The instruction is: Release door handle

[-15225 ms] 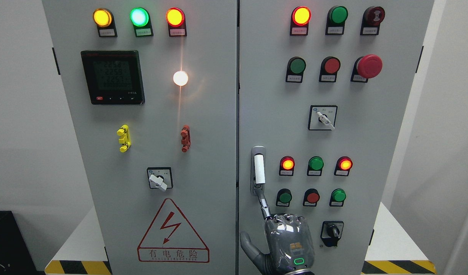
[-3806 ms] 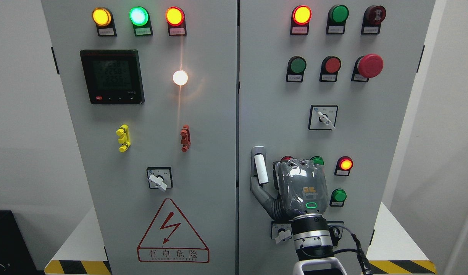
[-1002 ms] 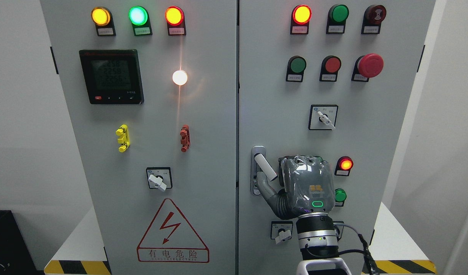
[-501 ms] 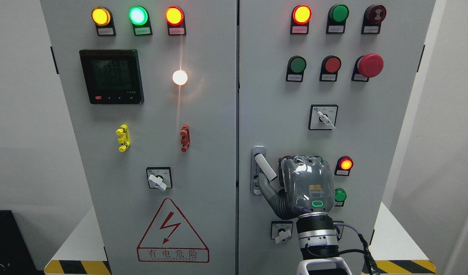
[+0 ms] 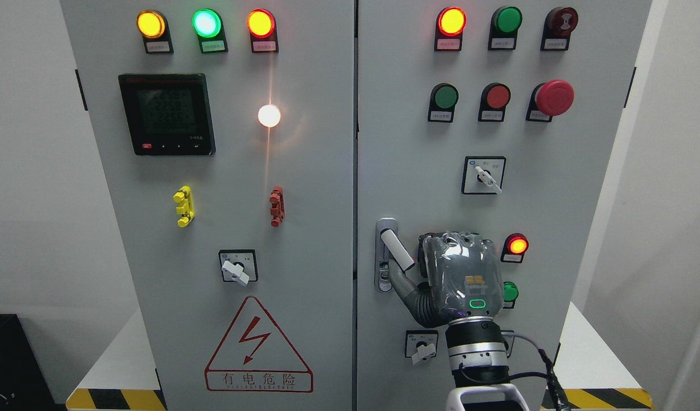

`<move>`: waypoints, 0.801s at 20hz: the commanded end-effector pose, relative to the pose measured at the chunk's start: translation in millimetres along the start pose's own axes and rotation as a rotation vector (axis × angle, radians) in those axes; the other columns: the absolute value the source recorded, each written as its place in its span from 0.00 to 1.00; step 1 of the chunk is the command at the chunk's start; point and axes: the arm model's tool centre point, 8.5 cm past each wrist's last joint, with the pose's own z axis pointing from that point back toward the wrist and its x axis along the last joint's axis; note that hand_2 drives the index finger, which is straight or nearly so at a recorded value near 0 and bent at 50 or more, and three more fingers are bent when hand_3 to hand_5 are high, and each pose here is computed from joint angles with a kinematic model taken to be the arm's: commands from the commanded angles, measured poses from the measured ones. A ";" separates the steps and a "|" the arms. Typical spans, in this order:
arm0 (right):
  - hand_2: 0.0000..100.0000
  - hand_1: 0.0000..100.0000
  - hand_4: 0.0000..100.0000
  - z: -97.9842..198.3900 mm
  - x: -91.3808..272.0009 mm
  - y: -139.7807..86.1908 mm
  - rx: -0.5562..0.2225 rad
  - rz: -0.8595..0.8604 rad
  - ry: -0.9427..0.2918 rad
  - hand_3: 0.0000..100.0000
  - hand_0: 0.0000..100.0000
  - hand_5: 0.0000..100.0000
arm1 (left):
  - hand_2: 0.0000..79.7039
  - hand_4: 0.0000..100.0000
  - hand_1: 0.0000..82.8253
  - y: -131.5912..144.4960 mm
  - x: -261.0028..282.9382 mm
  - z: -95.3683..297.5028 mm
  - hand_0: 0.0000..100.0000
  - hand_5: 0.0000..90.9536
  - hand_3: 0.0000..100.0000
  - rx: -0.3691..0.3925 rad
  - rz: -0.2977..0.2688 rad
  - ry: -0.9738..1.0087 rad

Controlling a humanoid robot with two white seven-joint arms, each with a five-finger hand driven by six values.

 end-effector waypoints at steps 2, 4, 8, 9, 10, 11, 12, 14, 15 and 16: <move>0.89 0.43 1.00 -1.1 -5.8 -6.4 -0.020 0.003 0.012 1.00 0.44 0.97 | 0.00 0.00 0.67 -0.2 -10.6 1.0 0.12 0.00 0.00 0.000 0.002 0.016; 0.90 0.43 1.00 -1.2 -6.2 -7.9 -0.023 0.002 0.013 1.00 0.44 0.97 | 0.00 0.00 0.67 -1.2 -10.6 1.0 0.12 0.00 0.00 -0.002 0.002 0.016; 0.90 0.42 1.00 -1.6 -6.0 -9.1 -0.027 0.002 0.013 1.00 0.45 0.97 | 0.00 0.00 0.67 -0.2 -11.2 1.1 0.12 0.00 0.00 0.000 0.002 0.017; 0.90 0.42 1.00 -1.6 -5.1 -8.9 -0.026 0.000 0.011 1.00 0.45 0.97 | 0.00 0.00 0.67 -0.2 -10.7 1.0 0.12 0.00 0.00 0.000 0.002 0.016; 0.90 0.42 1.00 -1.6 -6.0 -9.1 -0.027 0.002 0.013 1.00 0.45 0.97 | 0.00 0.00 0.67 -0.2 -10.6 1.0 0.12 0.00 0.00 0.000 0.002 0.016; 0.90 0.42 1.00 -1.6 -5.9 -9.6 -0.029 0.001 0.012 1.00 0.46 0.97 | 0.00 0.00 0.67 -0.2 -10.6 1.0 0.12 0.00 0.00 0.000 0.002 0.016; 0.90 0.42 1.00 -1.7 -5.9 -11.1 -0.032 -0.001 0.014 1.00 0.46 0.97 | 0.00 0.00 0.67 -0.2 -10.6 1.0 0.12 0.00 0.00 0.000 0.000 0.016; 0.90 0.42 1.00 -1.3 -6.4 -10.7 -0.030 0.001 0.014 1.00 0.46 0.97 | 0.00 0.00 0.67 -0.2 -10.6 1.0 0.12 0.00 0.00 0.000 0.002 0.016; 0.90 0.41 1.00 -1.3 -7.4 -10.7 -0.031 0.002 0.015 1.00 0.46 0.97 | 0.00 0.00 0.67 -0.2 -10.6 1.0 0.12 0.00 0.00 0.000 0.002 0.016; 0.90 0.41 1.00 -1.3 -7.4 -10.7 -0.031 0.002 0.015 1.00 0.46 0.97 | 0.00 0.00 0.67 -0.2 -10.6 1.0 0.12 0.00 0.00 0.000 0.002 0.016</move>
